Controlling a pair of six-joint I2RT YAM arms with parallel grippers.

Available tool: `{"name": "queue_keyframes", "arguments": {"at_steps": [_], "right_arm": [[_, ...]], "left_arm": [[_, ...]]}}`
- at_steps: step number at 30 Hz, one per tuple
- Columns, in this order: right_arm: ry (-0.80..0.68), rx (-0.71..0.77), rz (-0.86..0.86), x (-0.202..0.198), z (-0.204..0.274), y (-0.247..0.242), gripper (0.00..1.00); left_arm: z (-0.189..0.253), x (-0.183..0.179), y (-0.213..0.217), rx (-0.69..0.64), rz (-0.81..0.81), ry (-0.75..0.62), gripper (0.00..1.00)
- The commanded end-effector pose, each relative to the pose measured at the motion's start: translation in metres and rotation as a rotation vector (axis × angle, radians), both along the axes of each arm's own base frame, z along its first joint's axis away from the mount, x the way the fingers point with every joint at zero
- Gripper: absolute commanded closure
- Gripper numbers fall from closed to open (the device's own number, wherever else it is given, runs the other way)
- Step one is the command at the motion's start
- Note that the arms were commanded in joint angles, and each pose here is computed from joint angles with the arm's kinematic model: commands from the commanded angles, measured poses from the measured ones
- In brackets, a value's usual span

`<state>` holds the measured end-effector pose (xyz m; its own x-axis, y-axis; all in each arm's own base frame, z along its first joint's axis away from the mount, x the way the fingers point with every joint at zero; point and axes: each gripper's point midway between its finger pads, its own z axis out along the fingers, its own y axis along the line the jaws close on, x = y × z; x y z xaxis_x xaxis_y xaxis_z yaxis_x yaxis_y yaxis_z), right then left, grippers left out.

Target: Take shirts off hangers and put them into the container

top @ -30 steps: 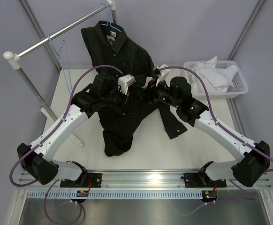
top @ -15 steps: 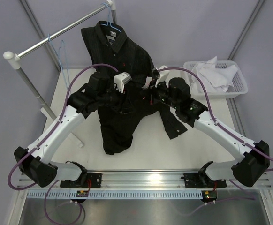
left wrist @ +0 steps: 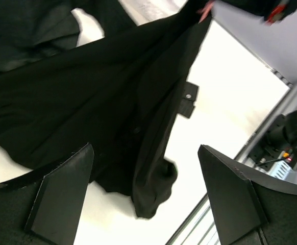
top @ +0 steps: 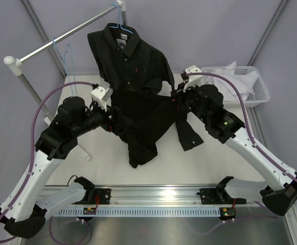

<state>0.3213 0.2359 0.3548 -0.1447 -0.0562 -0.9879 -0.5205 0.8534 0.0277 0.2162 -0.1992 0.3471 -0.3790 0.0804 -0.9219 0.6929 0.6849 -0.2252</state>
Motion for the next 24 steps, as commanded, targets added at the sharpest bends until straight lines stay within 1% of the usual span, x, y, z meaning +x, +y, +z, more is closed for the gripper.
{"name": "queue_keyframes", "arguments": {"at_steps": [1,4,8,10,13,15,16,17,19,20,22,23,24], "right_arm": [[-0.105,0.009,-0.127,0.005,0.044,-0.028,1.0],[-0.113,0.019,-0.151,0.008,0.052,-0.031,1.0],[-0.107,0.028,-0.183,0.014,0.055,-0.031,1.0],[-0.103,0.027,-0.186,0.017,0.054,-0.029,1.0],[-0.095,0.033,-0.206,0.021,0.052,-0.03,1.0],[-0.084,0.046,-0.214,0.022,0.051,-0.029,1.0],[-0.083,0.045,-0.209,0.023,0.051,-0.028,1.0],[-0.072,0.075,-0.206,0.022,0.052,-0.025,1.0],[-0.066,0.084,-0.194,0.021,0.052,-0.023,1.0],[-0.063,0.088,-0.19,0.021,0.051,-0.021,1.0],[-0.059,0.091,-0.182,0.021,0.051,-0.02,1.0],[-0.058,0.095,-0.181,0.02,0.051,-0.02,1.0],[-0.058,0.097,-0.18,0.02,0.051,-0.019,1.0]], "left_arm": [[-0.018,0.014,0.018,0.023,0.143,0.011,0.11],[-0.045,0.021,0.02,0.029,0.214,0.104,0.11],[-0.061,0.019,0.004,-0.001,0.196,0.219,0.15],[-0.06,0.015,-0.005,-0.013,0.184,0.237,0.17],[-0.058,0.018,-0.008,-0.019,0.227,0.237,0.19],[-0.063,0.025,-0.005,-0.004,0.288,0.241,0.23],[-0.065,0.026,-0.006,-0.003,0.29,0.25,0.24],[-0.068,0.026,-0.007,0.002,0.292,0.258,0.28],[-0.074,0.032,-0.006,0.017,0.322,0.266,0.33],[-0.074,0.034,-0.005,0.017,0.331,0.265,0.38],[-0.077,0.038,-0.005,0.029,0.347,0.268,0.44],[-0.078,0.039,-0.004,0.031,0.357,0.266,0.49],[-0.078,0.04,-0.004,0.034,0.362,0.267,0.58]]}}
